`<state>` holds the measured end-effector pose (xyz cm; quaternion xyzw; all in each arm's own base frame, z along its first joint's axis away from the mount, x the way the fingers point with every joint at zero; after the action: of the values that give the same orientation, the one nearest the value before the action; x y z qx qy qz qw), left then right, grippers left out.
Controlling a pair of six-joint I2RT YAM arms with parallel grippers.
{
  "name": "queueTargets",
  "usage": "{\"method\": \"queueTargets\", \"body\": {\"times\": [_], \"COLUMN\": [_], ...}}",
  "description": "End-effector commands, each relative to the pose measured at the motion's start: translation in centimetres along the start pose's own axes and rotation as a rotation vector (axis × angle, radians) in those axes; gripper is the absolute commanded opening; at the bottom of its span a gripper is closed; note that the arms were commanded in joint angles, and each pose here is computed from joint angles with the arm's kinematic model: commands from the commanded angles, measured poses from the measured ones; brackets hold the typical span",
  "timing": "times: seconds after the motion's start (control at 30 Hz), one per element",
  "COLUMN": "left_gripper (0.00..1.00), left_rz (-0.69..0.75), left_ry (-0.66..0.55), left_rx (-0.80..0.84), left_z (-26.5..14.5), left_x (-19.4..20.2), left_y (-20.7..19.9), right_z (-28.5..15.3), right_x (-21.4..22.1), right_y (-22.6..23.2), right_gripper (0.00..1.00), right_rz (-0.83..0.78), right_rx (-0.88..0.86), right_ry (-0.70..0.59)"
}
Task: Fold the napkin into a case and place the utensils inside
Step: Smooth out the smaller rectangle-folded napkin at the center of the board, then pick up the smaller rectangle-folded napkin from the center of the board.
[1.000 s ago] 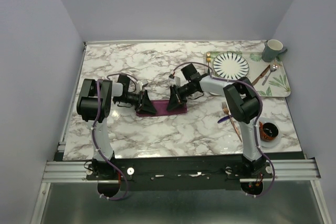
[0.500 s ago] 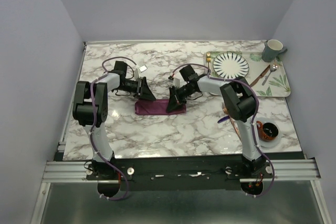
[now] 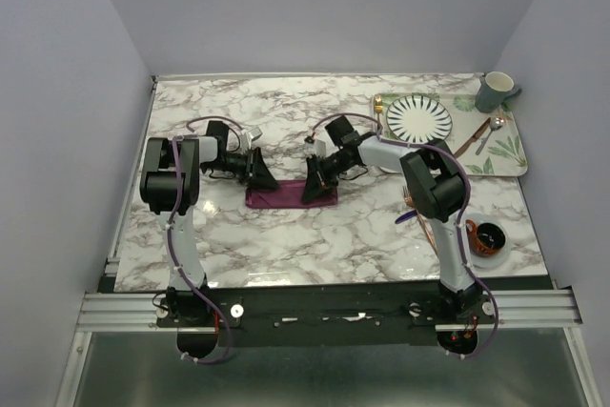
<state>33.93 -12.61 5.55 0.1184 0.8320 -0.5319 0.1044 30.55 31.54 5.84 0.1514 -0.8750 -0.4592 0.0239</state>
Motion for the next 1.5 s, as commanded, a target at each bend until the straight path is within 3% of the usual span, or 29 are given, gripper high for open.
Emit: {"method": "queueTargets", "body": {"times": [0.0,0.1,0.33,0.67,1.2,1.47], "left_gripper": [0.4,0.41,0.48,0.56,0.57,0.57], "left_rz": [0.069,0.114,0.237,0.278,0.238,0.227], "left_ry": [0.031,0.04,0.019,-0.122,-0.209,-0.228], "left_rx": [-0.066,-0.052,-0.055,-0.12,-0.166,-0.175], "left_z": [0.1,-0.1,-1.2,-5.5,-9.4,-10.2], "left_x": [0.0,-0.4,-2.3,-4.5,-4.4,-3.9], "left_y": [1.4,0.4,-2.5,-5.3,-4.7,-4.3], "right_z": [-3.0,-4.4,-5.7,-3.5,1.5,2.5], "right_x": [-2.2,-3.3,-5.6,-7.8,-8.2,-7.7], "right_y": [4.9,6.2,5.2,4.3,2.4,1.1], "right_gripper": [0.24,0.28,0.56,0.66,0.68,0.58], "right_rz": [-0.224,-0.35,-0.587,-0.686,-0.756,-0.766], "right_rx": [-0.047,-0.012,0.158,0.217,0.319,0.364], "right_ry": [-0.065,-0.078,-0.072,-0.03,0.047,0.088]}}
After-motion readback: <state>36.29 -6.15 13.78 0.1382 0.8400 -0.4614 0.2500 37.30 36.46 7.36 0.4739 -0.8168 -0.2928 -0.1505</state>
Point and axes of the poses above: each gripper's point midway between its finger pads, its own z axis out along the fingers, its own y axis along the line the jaws close on, x = y × z, the point moved 5 cm from there along -z, back along the fingers, and after that the axes turned 8 degrees about z, right-handed, at the moved point
